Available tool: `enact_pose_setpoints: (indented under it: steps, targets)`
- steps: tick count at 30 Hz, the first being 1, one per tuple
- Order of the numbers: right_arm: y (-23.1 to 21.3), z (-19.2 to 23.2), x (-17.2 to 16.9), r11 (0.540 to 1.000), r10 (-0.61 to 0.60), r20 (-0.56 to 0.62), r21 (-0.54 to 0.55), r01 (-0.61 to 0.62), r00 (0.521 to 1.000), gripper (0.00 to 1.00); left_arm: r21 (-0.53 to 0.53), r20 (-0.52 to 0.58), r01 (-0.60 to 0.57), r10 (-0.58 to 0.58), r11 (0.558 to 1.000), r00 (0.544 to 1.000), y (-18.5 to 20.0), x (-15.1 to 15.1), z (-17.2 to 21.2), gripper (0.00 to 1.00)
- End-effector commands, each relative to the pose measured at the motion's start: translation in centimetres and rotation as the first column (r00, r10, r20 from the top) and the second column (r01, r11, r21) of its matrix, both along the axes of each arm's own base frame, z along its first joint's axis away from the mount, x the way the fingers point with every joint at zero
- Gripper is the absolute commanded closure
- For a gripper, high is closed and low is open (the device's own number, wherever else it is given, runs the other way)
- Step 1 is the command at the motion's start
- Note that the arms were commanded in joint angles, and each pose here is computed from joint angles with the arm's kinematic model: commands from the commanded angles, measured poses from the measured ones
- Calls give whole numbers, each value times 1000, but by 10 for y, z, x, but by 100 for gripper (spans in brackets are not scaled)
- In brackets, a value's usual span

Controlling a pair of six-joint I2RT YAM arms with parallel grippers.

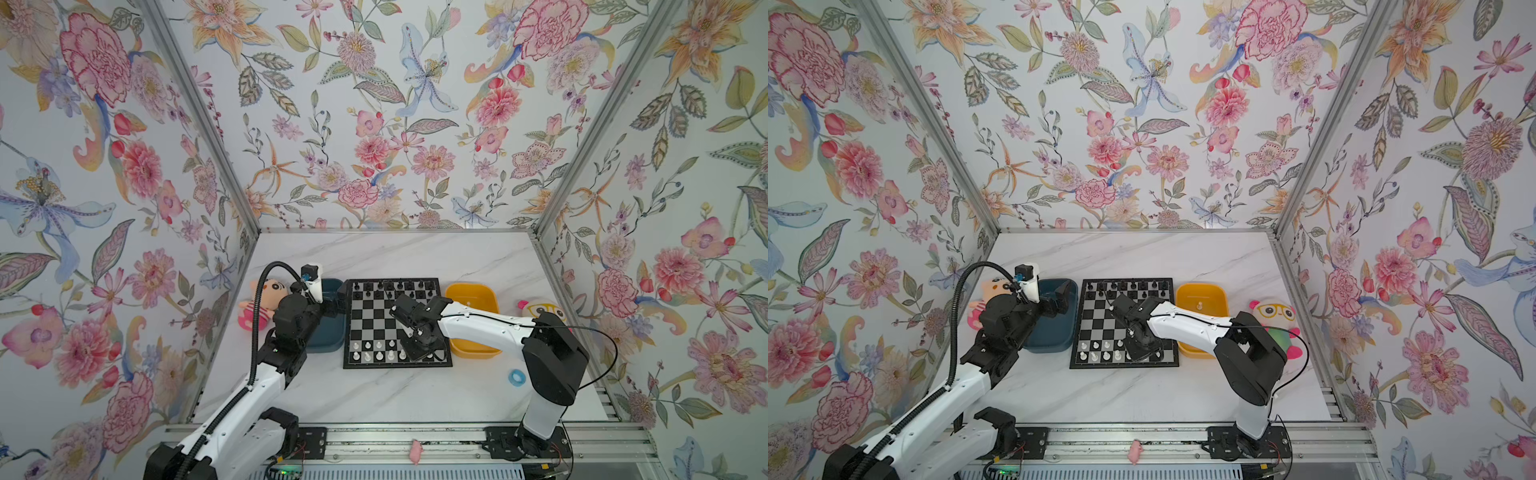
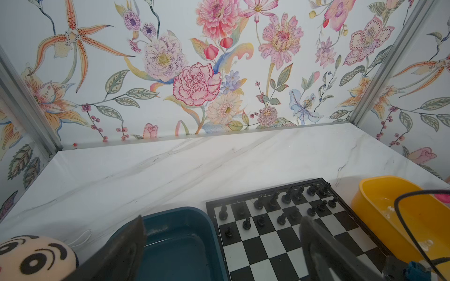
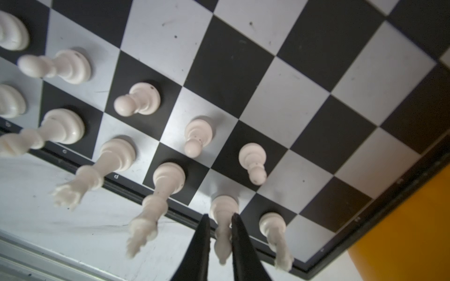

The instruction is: Set up the chess pieces on the board

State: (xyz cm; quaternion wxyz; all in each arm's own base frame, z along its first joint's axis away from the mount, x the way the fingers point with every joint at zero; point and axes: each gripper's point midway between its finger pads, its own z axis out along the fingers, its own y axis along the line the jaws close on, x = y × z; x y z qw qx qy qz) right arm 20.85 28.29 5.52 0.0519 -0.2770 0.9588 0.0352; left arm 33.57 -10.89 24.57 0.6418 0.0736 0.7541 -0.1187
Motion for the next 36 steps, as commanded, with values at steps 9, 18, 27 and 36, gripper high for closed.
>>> enact_pose_setpoints:
  steps: [9, 18, 27, 36]
  targets:
    - [-4, 29, 6, 998, -46, 59, 54, 43, 997, 75, 10, 0, -22, 22, 1000, 1000, 6, 0, -3, 1]
    - [-49, 76, 43, 988, -148, 192, 81, 135, 970, 73, 11, -3, -20, 20, 1000, 1000, 5, 1, -5, 1]
    - [-114, 93, 94, 958, -287, 267, 87, 274, 920, 72, 20, -22, -23, 23, 1000, 999, 3, 10, -9, 1]
    - [-155, 83, 128, 922, -387, 270, 104, 373, 881, 74, 39, -30, -41, 43, 998, 999, 2, 23, -8, 1]
